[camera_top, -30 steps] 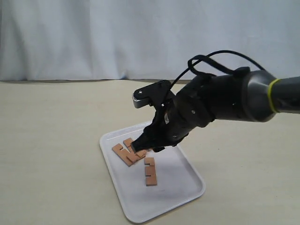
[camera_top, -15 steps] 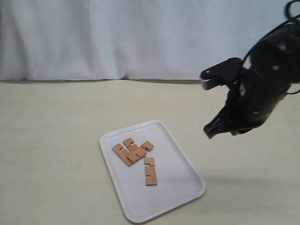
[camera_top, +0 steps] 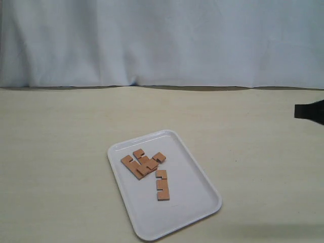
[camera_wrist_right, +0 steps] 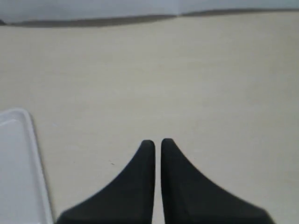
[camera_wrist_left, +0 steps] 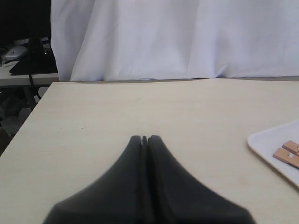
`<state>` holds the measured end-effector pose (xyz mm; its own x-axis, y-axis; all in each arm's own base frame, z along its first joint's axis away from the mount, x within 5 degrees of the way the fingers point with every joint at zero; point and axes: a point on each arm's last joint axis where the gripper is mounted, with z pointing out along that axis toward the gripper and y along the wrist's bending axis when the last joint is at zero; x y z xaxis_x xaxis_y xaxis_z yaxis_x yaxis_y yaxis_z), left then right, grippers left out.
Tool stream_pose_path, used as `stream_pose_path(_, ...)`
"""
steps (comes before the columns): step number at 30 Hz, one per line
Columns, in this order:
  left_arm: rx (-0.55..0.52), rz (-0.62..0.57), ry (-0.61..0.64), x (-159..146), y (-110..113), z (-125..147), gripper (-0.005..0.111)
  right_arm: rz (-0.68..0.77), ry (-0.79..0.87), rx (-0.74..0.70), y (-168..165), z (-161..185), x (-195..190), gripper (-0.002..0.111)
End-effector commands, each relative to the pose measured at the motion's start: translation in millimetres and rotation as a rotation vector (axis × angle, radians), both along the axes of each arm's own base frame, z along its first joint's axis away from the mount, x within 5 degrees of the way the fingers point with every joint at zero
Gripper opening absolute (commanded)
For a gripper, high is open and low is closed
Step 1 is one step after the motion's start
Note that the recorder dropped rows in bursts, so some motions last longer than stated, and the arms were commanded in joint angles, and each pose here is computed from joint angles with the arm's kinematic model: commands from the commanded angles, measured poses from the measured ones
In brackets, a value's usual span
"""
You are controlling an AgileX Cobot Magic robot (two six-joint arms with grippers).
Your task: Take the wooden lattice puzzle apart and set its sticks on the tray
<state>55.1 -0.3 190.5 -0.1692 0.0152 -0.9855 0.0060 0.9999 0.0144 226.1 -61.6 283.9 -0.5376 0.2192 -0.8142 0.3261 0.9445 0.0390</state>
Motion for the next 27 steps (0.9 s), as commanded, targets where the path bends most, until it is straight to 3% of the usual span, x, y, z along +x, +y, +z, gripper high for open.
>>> stream_pose_path(1, -0.001, 0.001, -0.007, 0.2, 0.1, 0.0, 0.0, 0.097, -0.227, -0.021, 29.1, 27.7, -35.4, 0.004)
stream_pose_path(10, -0.001, 0.001, -0.007, 0.2, 0.1, 0.0, 0.0, 0.221, -0.835, -0.096, 57.0, 53.1, -144.4, 0.004)
stream_pose_path(15, -0.001, 0.001, -0.007, 0.2, 0.1, 0.0, 0.0, 0.219, -1.037, -0.124, 60.3, 47.0, -193.2, 0.004)
stream_pose_path(27, -0.001, 0.001, -0.006, 0.2, 0.0, -0.2, 0.0, 0.224, -1.004, -0.105, 60.2, 37.0, -205.8, 0.004)
